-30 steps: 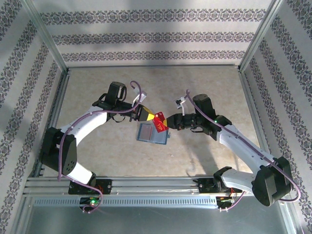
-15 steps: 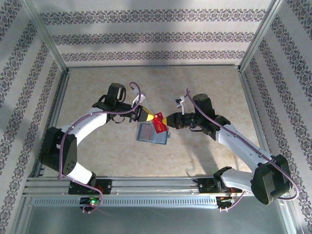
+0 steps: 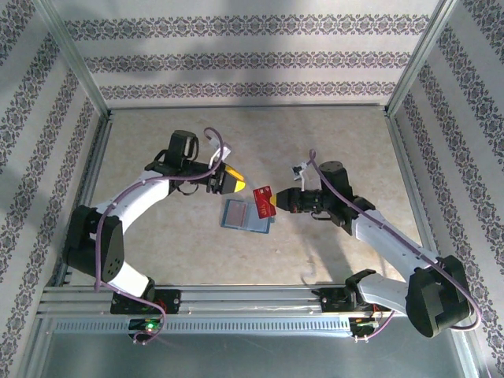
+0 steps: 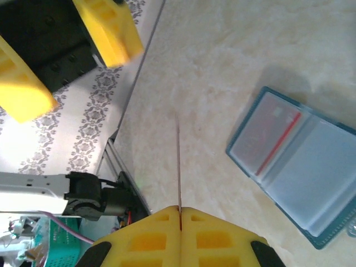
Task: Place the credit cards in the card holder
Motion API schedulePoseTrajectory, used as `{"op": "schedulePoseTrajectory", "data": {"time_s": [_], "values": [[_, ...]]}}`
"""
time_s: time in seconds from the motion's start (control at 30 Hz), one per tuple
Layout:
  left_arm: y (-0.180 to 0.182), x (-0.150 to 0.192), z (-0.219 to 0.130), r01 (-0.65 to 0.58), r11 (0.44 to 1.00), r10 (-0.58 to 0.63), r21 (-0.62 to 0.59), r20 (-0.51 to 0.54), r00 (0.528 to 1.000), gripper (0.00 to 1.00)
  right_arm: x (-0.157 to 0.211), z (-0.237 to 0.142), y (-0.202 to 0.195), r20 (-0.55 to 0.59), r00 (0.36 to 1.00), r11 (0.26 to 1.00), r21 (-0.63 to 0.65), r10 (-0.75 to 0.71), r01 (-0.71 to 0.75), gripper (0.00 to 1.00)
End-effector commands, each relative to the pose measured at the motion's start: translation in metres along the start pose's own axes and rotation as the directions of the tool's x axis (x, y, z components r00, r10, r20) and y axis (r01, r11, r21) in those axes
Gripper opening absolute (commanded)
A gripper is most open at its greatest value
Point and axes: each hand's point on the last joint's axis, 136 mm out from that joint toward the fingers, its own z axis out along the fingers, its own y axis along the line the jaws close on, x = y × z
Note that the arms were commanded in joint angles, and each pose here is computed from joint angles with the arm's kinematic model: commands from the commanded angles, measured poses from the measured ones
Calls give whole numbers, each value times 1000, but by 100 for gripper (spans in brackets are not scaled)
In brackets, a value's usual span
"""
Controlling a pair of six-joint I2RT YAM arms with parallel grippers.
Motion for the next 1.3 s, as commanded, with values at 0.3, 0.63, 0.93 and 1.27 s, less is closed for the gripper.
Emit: {"op": "schedulePoseTrajectory", "data": {"time_s": [0.3, 0.63, 0.93, 1.27], "values": [[61, 50, -43, -17, 886, -75, -462, -181, 981, 39, 4, 24, -42, 112, 970, 972, 79, 214, -223, 0], [101, 88, -13, 5, 875, -196, -484, -346, 918, 0, 7, 64, -64, 105, 951, 939, 164, 290, -304, 0], [114, 122, 11, -51, 869, -218, -493, -473, 854, 0, 18, 87, -78, 74, 941, 918, 207, 330, -338, 0], [123, 153, 14, -132, 854, -232, -503, -596, 768, 0, 22, 98, -84, 57, 939, 914, 220, 338, -342, 0]]}}
